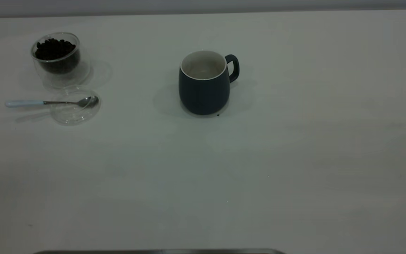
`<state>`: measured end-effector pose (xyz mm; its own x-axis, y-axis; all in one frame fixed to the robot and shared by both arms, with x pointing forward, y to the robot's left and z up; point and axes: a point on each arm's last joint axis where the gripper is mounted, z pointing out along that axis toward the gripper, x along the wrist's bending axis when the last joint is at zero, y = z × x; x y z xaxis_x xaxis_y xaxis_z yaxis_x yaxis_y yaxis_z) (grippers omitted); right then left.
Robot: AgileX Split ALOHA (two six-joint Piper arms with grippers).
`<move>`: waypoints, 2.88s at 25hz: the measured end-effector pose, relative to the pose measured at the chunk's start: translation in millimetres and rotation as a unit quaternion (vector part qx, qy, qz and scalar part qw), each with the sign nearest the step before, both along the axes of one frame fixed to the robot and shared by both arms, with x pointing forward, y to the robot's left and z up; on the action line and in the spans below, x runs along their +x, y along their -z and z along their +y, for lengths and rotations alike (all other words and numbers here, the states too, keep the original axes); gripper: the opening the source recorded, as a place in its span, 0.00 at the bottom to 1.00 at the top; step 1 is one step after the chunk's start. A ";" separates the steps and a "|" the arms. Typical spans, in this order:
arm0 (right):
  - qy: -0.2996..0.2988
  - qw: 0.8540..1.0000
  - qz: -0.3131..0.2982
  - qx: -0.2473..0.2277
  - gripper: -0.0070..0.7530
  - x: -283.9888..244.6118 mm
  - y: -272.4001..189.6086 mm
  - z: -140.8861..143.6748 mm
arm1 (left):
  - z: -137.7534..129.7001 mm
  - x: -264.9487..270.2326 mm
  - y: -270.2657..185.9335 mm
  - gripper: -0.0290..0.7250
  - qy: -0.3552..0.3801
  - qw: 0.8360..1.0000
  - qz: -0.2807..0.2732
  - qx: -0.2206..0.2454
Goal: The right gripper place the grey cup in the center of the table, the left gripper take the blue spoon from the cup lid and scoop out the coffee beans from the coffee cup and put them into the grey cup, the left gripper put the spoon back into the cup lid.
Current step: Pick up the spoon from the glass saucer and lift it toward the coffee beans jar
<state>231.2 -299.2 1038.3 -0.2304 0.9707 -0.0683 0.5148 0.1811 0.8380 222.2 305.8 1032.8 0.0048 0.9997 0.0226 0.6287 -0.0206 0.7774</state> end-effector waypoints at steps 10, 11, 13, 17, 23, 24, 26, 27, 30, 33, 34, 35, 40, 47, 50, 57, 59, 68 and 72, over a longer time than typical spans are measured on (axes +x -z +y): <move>0.047 0.999 -0.004 0.003 0.62 -0.1 0.4 0.7 | 0.0 0.0 0.0 0.82 0.000 1.000 0.000 0.000; 0.047 0.999 -0.004 0.003 0.62 -0.1 0.4 0.7 | 0.0 0.0 0.0 0.82 0.000 1.000 0.000 0.000; 0.047 0.999 -0.004 0.003 0.62 -0.1 0.4 0.7 | 0.0 0.0 0.0 0.82 0.000 1.000 0.000 0.000; 0.048 0.999 -0.004 0.003 0.62 -0.1 0.4 0.7 | 0.0 0.0 0.0 0.82 0.000 1.000 0.000 0.000; 0.050 0.999 -0.004 0.003 0.62 -0.1 0.4 0.8 | 0.0 0.0 0.0 0.82 -0.001 1.000 0.000 -0.001; 0.050 0.999 -0.004 0.003 0.62 -0.1 0.4 0.8 | 0.0 0.0 0.0 0.82 -0.001 1.000 0.000 -0.001; 0.050 0.999 -0.004 0.003 0.62 -0.1 0.4 0.8 | 0.0 0.0 0.0 0.82 -0.001 1.000 0.000 -0.001; 0.050 0.999 -0.004 0.003 0.62 -0.1 0.4 0.8 | 0.0 0.0 0.0 0.82 0.000 1.000 0.000 -0.001; 0.050 0.999 -0.004 0.003 0.62 -0.1 0.4 0.8 | 0.0 0.0 0.0 0.82 0.000 1.000 0.000 -0.001; 0.050 0.999 -0.004 0.003 0.62 -0.1 0.4 0.8 | 0.0 0.0 0.0 0.82 0.000 1.000 0.000 -0.001; 0.050 0.999 -0.004 0.003 0.62 -0.1 0.4 0.8 | 0.0 0.0 0.0 0.82 0.000 1.000 0.000 -0.001; 0.050 0.999 -0.004 0.003 0.62 -0.1 0.4 0.8 | 0.0 0.0 0.0 0.82 0.000 1.000 0.000 -0.001; 0.050 0.999 -0.004 0.003 0.62 -0.1 0.4 0.8 | 0.0 0.9 -0.5 0.82 -0.001 1.000 0.002 -0.004; 0.050 0.999 -0.004 0.003 0.62 -0.1 0.4 0.8 | -3.7 40.2 -31.5 0.82 -0.002 1.000 0.016 -0.024; 0.050 0.999 -0.004 0.003 0.62 -0.1 0.4 0.8 | -8.5 77.9 -37.1 0.82 0.006 0.999 0.028 -0.039; 0.050 0.999 -0.004 0.003 0.62 -0.1 0.4 0.8 | -28.6 171.0 -16.3 0.96 0.054 0.989 0.086 -0.107; 0.050 0.999 -0.004 0.003 0.62 -0.1 0.4 0.8 | -29.2 193.3 -11.0 0.99 0.055 0.987 0.106 -0.105; 0.050 0.999 -0.004 0.003 0.62 -0.1 0.4 0.8 | -11.2 292.0 16.3 0.99 0.067 0.963 0.247 -0.090; 0.050 0.999 -0.004 0.003 0.62 -0.1 0.4 0.8 | 4.9 325.1 26.8 0.99 0.081 0.943 0.299 -0.118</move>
